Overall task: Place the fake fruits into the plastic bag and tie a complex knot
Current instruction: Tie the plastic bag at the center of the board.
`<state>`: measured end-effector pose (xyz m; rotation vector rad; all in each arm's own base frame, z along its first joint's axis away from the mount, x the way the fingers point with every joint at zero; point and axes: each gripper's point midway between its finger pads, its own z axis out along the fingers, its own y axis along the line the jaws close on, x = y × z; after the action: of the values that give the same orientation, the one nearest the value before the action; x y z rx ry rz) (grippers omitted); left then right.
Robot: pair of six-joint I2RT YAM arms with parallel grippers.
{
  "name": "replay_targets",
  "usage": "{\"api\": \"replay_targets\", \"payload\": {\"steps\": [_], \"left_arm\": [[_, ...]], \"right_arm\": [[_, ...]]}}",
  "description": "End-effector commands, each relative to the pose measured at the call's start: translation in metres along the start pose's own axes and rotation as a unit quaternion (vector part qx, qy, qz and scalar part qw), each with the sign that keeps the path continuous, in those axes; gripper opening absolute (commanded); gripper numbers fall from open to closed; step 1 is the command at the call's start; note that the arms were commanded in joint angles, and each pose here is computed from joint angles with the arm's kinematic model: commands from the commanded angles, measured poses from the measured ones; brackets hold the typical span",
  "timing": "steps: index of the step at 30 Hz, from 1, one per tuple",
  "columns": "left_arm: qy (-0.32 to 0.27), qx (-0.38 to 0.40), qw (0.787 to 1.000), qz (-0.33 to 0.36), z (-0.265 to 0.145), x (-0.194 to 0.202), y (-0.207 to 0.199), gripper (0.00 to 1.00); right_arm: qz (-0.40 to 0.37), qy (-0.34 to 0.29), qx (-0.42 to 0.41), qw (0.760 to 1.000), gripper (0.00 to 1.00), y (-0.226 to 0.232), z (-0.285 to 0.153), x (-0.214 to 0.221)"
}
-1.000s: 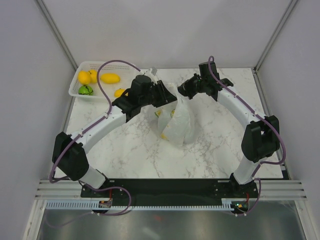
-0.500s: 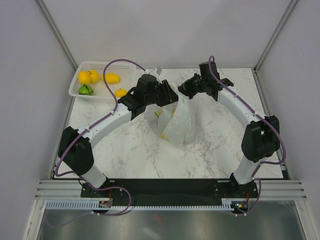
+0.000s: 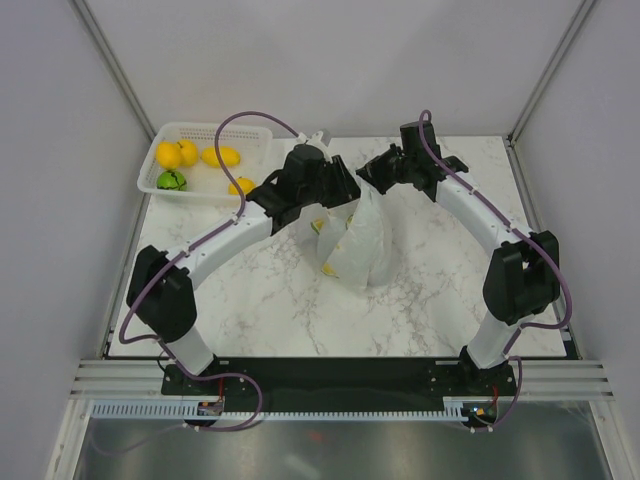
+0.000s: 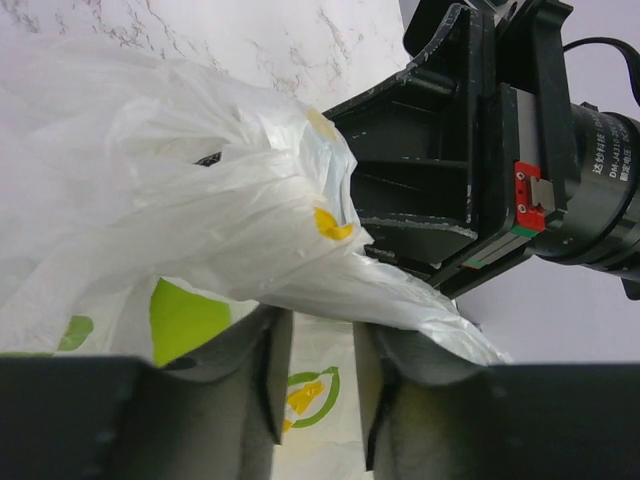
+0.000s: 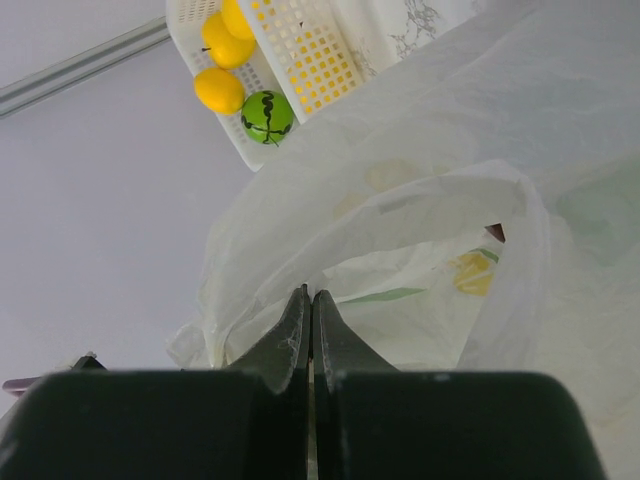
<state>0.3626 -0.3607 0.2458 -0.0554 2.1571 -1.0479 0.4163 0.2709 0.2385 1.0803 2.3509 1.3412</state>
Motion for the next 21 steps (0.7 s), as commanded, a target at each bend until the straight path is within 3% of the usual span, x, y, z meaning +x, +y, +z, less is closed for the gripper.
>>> {"api": "replay_targets", "payload": {"steps": [1,3,7,14,21], "left_arm": [[-0.04,0.017,0.999,0.031,0.007,-0.023,-0.017,0.33],[-0.037,0.016,0.999,0.035,0.006,-0.023,-0.018,0.18],[-0.038,0.012,0.998,0.042,0.003,-0.024,-0.016,0.02],[-0.009,0.017,0.999,0.046,-0.008,-0.024,-0.019,0.02],[0.082,0.038,0.996,0.027,-0.037,-0.011,-0.014,0.02]], "right_arm": [[-0.003,0.016,-0.03,0.999,0.0,0.02,-0.009,0.014],[-0.003,0.016,-0.031,0.999,0.0,0.02,-0.009,0.014],[-0.004,0.017,-0.033,0.999,0.0,0.02,-0.009,0.014],[-0.027,0.006,-0.035,0.999,0.0,0.021,-0.007,0.006],[-0.086,-0.016,-0.038,0.995,0.0,0.023,-0.003,-0.01]]}}
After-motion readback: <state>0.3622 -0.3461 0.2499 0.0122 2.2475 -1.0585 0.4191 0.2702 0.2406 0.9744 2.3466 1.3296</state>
